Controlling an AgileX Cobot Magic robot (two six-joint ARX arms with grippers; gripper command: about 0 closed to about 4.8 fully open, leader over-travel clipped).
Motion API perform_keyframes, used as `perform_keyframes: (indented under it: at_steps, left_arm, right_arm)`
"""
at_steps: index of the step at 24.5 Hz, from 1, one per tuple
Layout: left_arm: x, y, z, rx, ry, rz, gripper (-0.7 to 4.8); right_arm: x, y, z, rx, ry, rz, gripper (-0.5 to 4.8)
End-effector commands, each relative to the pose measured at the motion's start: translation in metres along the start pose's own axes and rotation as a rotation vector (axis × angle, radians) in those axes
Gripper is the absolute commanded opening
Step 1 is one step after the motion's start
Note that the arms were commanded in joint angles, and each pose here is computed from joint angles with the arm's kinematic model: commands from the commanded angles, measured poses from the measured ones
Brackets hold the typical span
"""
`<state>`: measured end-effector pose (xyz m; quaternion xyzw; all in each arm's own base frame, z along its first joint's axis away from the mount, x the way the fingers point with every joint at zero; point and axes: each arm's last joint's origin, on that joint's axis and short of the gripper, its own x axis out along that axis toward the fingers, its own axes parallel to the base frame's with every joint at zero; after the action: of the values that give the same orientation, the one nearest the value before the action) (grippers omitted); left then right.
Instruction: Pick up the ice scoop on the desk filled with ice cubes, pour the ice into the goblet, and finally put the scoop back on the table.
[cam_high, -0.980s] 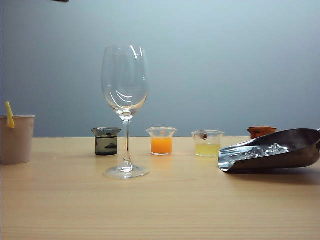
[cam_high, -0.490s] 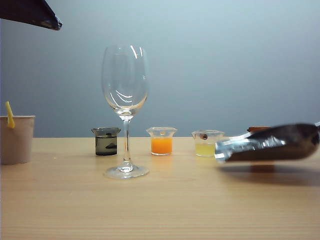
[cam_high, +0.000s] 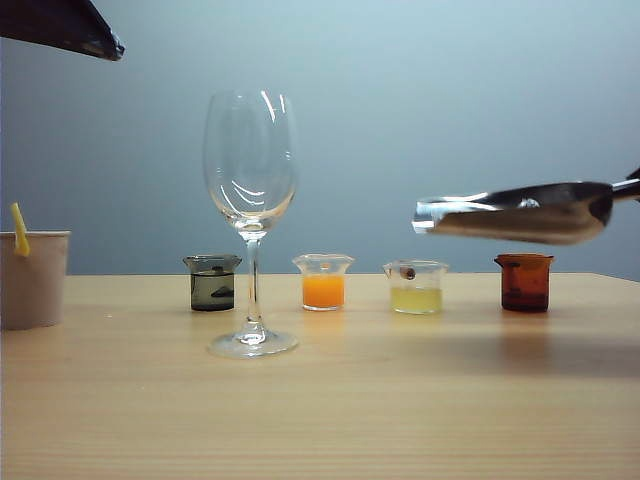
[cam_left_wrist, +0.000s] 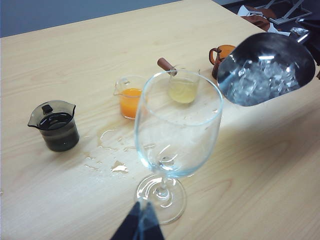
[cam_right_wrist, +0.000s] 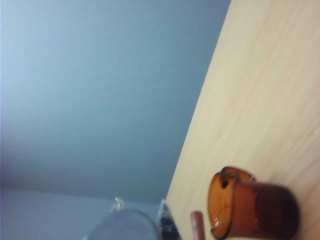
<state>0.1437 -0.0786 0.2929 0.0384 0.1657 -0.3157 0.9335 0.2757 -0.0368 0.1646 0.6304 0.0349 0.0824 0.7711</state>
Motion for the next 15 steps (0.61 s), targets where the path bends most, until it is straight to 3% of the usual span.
perform_keyframes:
  at_steps: [1,7,11,15]
  left_arm:
    - [-0.001,0.000,0.004,0.005,-0.018,0.002,-0.06]
    - [-0.001,0.000,0.004,0.006,-0.019,0.002,-0.06]
    - [-0.001,0.000,0.004,0.006,-0.022,0.002,-0.06]
    - [-0.001,0.000,0.005,0.005,-0.030,0.002,-0.06]
  right_arm:
    - [0.006,0.009,-0.003,0.031,0.032,0.017,-0.06]
    - [0.017,0.030,-0.010,0.035,0.088,-0.005,-0.06]
    - [0.028,0.059,-0.011,-0.007,0.115,-0.004,-0.06]
    - [0.035,0.074,-0.008,-0.005,0.146,-0.011,-0.06]
